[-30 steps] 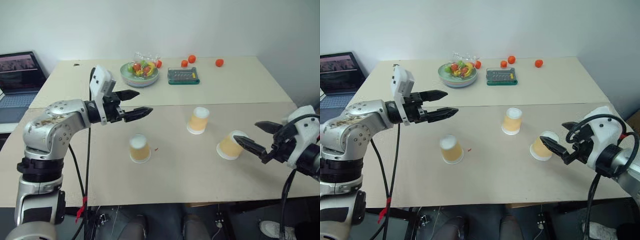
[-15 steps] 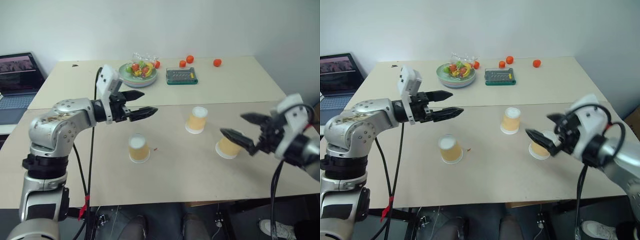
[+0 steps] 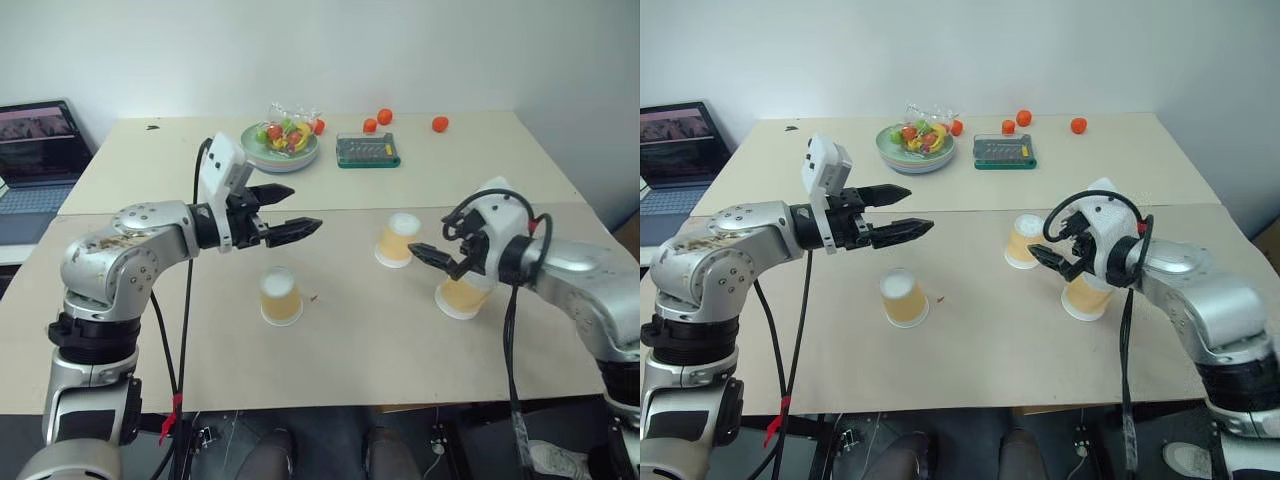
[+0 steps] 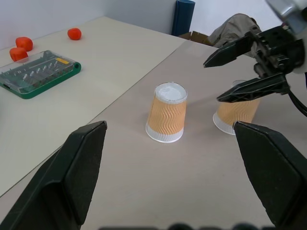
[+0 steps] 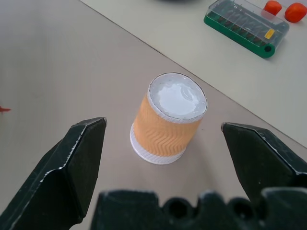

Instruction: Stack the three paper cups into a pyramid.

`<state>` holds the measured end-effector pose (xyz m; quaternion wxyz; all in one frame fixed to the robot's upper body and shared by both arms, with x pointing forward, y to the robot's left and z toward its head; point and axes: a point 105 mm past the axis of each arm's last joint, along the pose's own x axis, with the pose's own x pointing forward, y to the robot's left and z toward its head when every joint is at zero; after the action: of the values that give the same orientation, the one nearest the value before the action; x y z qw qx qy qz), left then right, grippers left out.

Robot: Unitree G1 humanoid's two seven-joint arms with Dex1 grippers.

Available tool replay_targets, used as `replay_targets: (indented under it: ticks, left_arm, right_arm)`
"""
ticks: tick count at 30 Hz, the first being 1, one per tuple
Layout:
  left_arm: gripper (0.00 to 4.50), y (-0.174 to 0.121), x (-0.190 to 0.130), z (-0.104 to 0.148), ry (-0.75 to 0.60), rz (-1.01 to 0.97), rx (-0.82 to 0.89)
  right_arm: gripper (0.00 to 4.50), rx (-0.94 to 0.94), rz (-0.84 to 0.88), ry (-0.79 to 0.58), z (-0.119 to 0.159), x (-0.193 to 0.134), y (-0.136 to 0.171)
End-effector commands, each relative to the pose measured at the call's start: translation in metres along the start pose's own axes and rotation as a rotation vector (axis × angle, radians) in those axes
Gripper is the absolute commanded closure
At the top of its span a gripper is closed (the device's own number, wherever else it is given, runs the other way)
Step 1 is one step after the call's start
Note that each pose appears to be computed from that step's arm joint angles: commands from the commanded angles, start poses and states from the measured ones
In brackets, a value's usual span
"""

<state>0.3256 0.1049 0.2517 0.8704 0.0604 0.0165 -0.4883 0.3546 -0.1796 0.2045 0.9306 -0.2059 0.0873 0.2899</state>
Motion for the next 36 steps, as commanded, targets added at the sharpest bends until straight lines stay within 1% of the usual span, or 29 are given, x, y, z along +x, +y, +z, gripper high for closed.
replay_targets:
  ticks: [1, 8, 12, 19, 21, 23, 27, 31, 36]
  left_arm:
    - [0.0, -0.002, -0.004, 0.012, -0.036, 0.005, 0.034]
    - [0.0, -0.001, -0.006, 0.011, -0.043, 0.021, 0.03]
    - [0.0, -0.001, -0.007, 0.009, -0.043, 0.03, 0.028]
    - [0.0, -0.001, -0.008, 0.008, -0.044, 0.036, 0.025]
    - [0.0, -0.001, -0.008, 0.008, -0.044, 0.036, 0.025]
    - [0.0, -0.002, -0.008, 0.007, -0.046, 0.034, 0.021]
    - [0.0, -0.003, -0.009, 0.006, -0.044, 0.035, 0.021]
    - [0.0, -0.003, -0.01, 0.006, -0.045, 0.039, 0.021]
    - [0.0, -0.004, -0.011, 0.005, -0.048, 0.042, 0.018]
  right_arm:
    - [0.02, -0.075, -0.034, -0.094, 0.032, 0.007, -0.024]
    - [0.02, -0.105, 0.038, -0.136, 0.049, 0.032, -0.02]
    - [0.02, -0.092, 0.083, -0.154, 0.055, 0.034, -0.014]
    - [0.02, -0.089, 0.113, -0.145, 0.05, 0.035, -0.008]
    - [0.02, -0.086, 0.114, -0.14, 0.048, 0.036, -0.009]
    - [0.02, -0.074, 0.152, -0.098, 0.033, 0.04, -0.003]
    - [0.02, -0.066, 0.175, -0.056, 0.018, 0.043, -0.002]
    - [0.02, -0.06, 0.179, -0.031, 0.009, 0.046, -0.006]
    - [0.02, -0.059, 0.18, -0.023, 0.003, 0.05, -0.009]
